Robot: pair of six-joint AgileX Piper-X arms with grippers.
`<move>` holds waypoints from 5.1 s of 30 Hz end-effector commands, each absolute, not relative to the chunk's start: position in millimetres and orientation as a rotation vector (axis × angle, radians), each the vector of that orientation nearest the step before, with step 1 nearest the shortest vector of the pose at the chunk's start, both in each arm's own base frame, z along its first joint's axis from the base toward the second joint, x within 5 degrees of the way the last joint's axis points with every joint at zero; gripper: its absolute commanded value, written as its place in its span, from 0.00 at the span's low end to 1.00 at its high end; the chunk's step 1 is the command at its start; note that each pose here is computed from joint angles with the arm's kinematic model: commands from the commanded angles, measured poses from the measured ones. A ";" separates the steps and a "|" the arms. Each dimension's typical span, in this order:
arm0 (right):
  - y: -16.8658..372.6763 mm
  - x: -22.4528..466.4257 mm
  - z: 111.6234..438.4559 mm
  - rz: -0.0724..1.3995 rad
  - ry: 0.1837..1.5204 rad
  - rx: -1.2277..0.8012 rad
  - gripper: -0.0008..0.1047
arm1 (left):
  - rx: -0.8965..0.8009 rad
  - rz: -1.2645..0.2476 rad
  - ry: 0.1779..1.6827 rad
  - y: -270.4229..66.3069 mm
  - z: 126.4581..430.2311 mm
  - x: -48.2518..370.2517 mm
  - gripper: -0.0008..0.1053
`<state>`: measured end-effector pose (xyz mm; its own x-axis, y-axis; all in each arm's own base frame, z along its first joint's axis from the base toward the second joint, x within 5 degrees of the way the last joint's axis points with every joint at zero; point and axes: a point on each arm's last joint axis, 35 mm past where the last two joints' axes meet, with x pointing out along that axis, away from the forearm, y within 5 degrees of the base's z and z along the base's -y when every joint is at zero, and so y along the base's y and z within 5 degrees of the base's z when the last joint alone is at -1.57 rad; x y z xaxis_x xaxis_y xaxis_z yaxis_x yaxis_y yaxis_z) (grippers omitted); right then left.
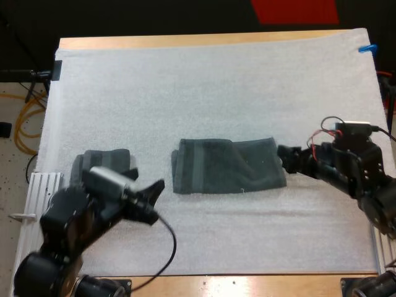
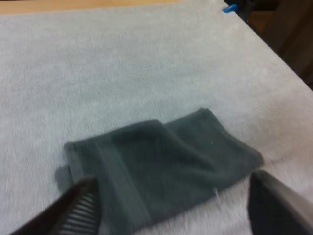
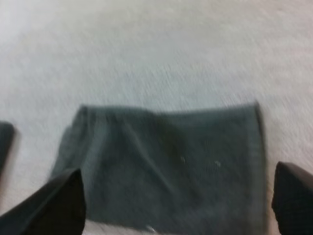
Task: Pick towel from pile fold and stack
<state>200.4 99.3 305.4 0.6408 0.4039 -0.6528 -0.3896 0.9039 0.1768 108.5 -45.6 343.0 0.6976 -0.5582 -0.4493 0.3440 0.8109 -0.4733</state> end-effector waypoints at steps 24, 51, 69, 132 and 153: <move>51.6 251.9 229.5 0.414 1.130 0.075 0.72 | -0.436 -0.582 0.699 -31.4 347.6 51.9 0.62; 57.3 299.8 124.0 0.672 1.295 0.487 0.72 | -0.469 -0.624 0.718 -32.8 348.0 50.8 0.62; 96.5 295.0 95.0 0.740 1.406 0.487 0.66 | -0.489 -0.617 0.726 -32.8 348.0 50.8 0.62; 218.2 284.3 171.0 0.704 1.230 -0.159 0.03 | -0.511 -0.616 0.735 -32.9 348.0 50.6 0.62; 218.5 273.3 226.3 0.902 1.142 -0.016 0.72 | -0.511 -0.616 0.735 -32.9 348.0 50.6 0.62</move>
<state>274.1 217.6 228.4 0.1422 0.5880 -0.7963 -0.6261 0.6765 0.3877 51.6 -33.1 345.9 0.5822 -0.6666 -0.4656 0.3253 0.7157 -0.6180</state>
